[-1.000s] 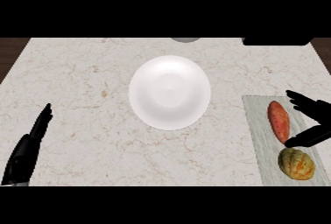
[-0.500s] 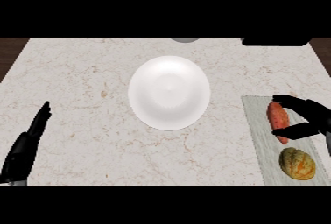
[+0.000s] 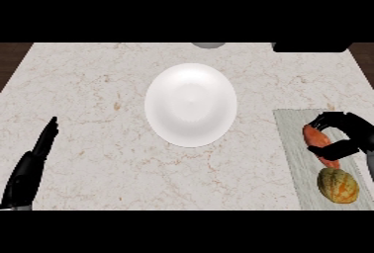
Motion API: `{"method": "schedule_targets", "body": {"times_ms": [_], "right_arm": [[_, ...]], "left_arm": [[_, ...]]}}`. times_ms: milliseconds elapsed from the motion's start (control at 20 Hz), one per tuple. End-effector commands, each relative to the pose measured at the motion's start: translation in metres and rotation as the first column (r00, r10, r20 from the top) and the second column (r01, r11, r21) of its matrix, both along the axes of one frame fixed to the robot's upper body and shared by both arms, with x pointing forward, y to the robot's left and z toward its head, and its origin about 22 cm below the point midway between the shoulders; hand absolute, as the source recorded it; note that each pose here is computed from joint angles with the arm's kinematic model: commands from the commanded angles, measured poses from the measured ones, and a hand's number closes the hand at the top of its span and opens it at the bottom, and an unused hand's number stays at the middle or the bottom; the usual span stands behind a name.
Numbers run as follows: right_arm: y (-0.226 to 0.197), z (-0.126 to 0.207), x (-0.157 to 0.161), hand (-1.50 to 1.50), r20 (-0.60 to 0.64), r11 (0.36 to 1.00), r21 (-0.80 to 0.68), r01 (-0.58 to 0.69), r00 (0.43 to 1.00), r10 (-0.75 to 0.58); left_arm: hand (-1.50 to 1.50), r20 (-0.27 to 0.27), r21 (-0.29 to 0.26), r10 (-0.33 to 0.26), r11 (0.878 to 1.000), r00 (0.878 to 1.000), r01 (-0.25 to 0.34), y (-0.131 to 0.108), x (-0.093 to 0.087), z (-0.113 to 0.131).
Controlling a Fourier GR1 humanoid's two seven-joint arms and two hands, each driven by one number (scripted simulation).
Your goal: Pick the sweet potato from the placemat and place it in the plate
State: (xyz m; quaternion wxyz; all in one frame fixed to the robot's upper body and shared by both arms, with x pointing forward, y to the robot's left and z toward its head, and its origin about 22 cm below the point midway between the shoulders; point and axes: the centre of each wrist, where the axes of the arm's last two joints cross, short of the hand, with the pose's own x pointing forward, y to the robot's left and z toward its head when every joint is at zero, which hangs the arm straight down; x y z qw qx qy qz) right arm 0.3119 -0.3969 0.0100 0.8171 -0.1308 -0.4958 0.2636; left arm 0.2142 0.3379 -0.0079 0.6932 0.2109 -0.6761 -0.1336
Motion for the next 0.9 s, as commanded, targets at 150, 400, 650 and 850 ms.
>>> {"method": "schedule_targets", "body": {"times_ms": [150, 400, 650, 850], "right_arm": [[0.008, 0.052, 0.042, 1.50, 0.118, 0.941, -0.296, -0.162, 0.972, 0.205], [0.014, 0.112, 0.068, 1.50, 0.178, 0.758, -0.611, -0.229, 0.893, 0.414], [0.010, 0.107, 0.083, 1.50, 0.366, 0.766, -0.629, -0.131, 0.819, 0.441], [0.003, 0.143, 0.095, 1.50, 0.547, 0.796, -0.604, -0.041, 0.706, 0.451]], "left_arm": [[0.00, 0.028, 0.003, -0.054, 0.999, 0.998, 0.054, -0.028, 0.013, 0.014], [0.00, 0.051, -0.005, -0.114, 0.993, 0.992, 0.114, -0.030, 0.020, 0.017], [0.00, 0.021, -0.021, -0.105, 0.994, 0.994, 0.105, -0.027, 0.019, 0.009], [0.00, 0.034, 0.007, -0.061, 0.998, 0.998, 0.061, -0.020, 0.019, 0.018]]}}
